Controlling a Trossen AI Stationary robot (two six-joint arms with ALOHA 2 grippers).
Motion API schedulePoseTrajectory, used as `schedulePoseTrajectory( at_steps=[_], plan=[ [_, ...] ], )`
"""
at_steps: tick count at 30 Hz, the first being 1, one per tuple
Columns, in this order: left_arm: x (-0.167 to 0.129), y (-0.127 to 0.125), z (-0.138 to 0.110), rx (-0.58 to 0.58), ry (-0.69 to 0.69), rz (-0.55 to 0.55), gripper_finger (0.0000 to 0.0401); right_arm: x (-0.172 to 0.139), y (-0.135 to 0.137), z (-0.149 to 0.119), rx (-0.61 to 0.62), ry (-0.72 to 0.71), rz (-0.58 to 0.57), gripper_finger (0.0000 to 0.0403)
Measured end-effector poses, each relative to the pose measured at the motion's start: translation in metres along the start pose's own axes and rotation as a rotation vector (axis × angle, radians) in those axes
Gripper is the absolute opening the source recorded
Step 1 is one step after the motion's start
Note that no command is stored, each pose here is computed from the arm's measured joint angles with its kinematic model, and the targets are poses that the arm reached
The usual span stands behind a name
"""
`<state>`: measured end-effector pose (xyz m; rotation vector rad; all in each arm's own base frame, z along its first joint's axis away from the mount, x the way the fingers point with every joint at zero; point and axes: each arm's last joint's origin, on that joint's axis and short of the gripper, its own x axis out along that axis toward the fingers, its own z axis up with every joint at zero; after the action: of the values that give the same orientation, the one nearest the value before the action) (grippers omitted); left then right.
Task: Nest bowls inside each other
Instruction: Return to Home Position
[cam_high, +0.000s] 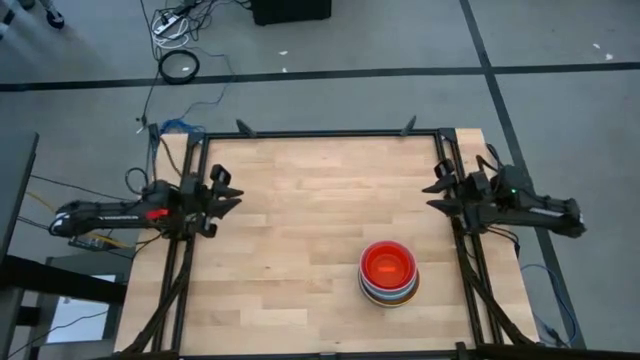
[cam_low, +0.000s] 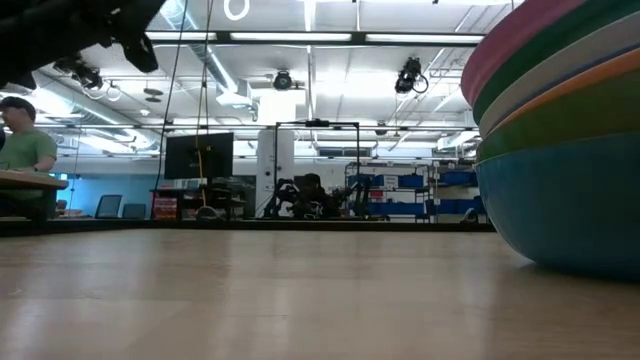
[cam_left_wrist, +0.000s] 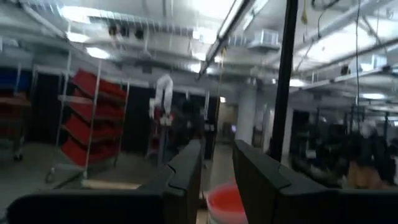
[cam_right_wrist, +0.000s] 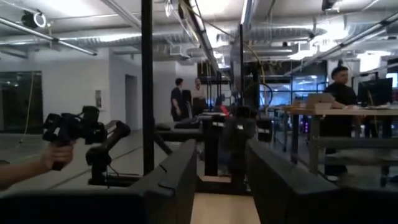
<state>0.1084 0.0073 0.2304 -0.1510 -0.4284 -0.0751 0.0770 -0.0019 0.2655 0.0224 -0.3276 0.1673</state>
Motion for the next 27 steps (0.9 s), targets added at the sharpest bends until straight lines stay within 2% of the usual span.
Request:
schedulePoseTrajectory(
  at_steps=[5,8,12,16,21,27],
  plan=[
    [-0.006,-0.003,0.008,0.035,-0.058,-0.013,0.0101,-0.011,0.002,-0.003,0.009,0.032,-0.029,0.0128],
    [-0.01,-0.002,0.001,0.043,0.035,-0.001,0.0101,-0.012,0.002,-0.006,0.005,0.065,-0.037,0.0128],
    [-0.015,0.001,-0.01,0.007,0.147,0.077,0.0101,-0.012,0.001,-0.013,0.012,0.131,-0.066,0.0128],
    [-0.017,-0.001,-0.011,0.072,0.175,0.011,0.0101,-0.012,0.0,-0.022,-0.013,0.184,-0.069,0.0128],
    [-0.021,0.0,-0.017,0.107,0.245,0.022,0.0101,-0.011,-0.003,-0.047,0.004,0.217,-0.092,0.0128],
    [-0.027,0.003,-0.038,0.053,0.255,-0.001,0.0101,-0.01,-0.007,-0.078,0.031,0.183,-0.091,0.0128]
  ],
)
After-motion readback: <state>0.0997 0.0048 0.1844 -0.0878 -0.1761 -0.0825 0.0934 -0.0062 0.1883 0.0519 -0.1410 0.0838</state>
